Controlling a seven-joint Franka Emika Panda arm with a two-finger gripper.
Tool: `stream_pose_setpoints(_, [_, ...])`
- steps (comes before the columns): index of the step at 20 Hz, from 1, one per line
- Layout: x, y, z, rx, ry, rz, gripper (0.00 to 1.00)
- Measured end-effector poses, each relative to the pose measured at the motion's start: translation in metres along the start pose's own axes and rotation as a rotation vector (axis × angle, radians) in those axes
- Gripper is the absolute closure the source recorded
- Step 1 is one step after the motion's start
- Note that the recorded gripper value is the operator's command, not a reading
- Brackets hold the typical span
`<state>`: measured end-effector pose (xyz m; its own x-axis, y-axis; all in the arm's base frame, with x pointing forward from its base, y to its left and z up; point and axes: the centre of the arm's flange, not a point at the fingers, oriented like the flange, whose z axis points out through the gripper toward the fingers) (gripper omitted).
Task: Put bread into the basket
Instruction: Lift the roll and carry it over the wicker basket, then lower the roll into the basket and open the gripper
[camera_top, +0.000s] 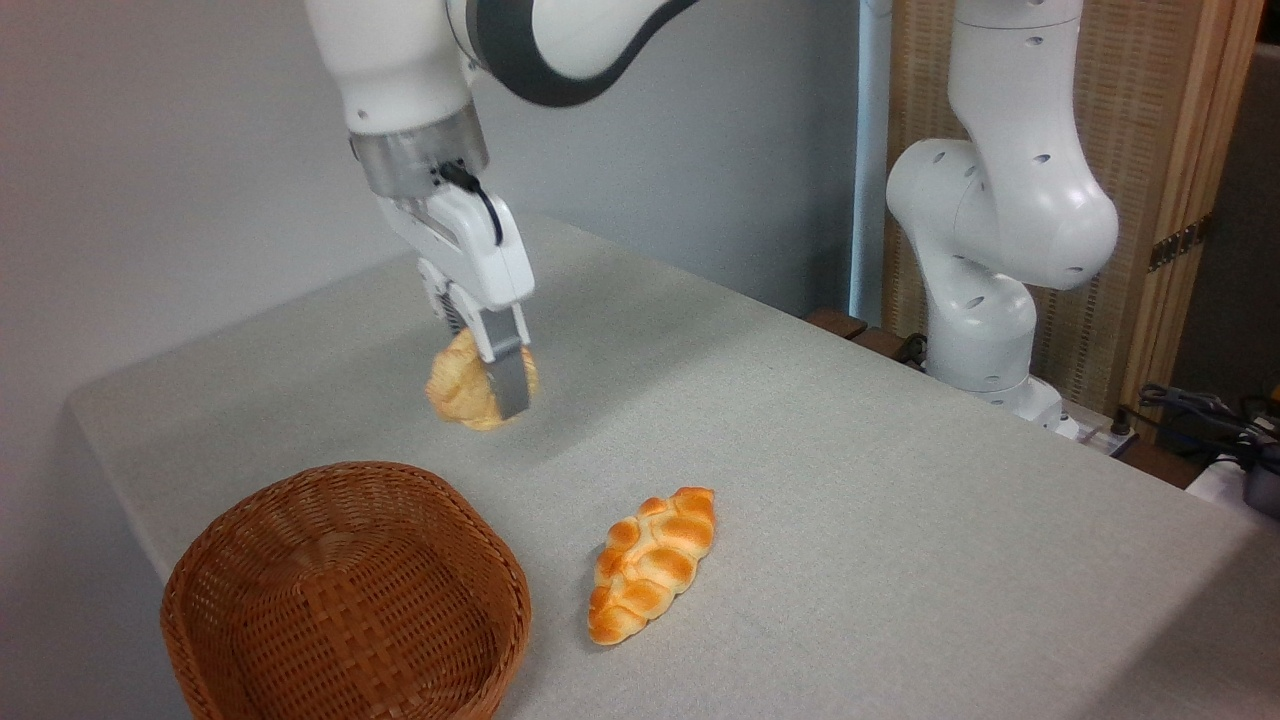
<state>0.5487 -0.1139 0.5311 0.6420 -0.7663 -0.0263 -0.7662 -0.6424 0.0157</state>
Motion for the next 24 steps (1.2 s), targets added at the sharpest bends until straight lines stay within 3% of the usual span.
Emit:
stream_pose_setpoints(4, [0.030, -0.041, -0.010, 0.014, 0.056, -0.047, 0.74])
stream_pose_setpoints(6, [0.060, -0.058, 0.010, 0.008, 0.069, -0.085, 0.62])
stream_pose_setpoints(7, [0.077, -0.065, 0.025, 0.014, 0.087, -0.098, 0.51])
stream_pose_setpoints(8, [0.090, -0.070, 0.038, 0.022, 0.107, -0.104, 0.11])
stream_pose_setpoints(9, [0.101, -0.075, 0.051, 0.031, 0.128, -0.108, 0.00])
stream_pose_setpoints(12, [0.113, -0.084, 0.070, 0.040, 0.149, -0.118, 0.00])
stream_pose_setpoints(24, [0.113, -0.086, 0.058, 0.056, 0.164, -0.118, 0.00])
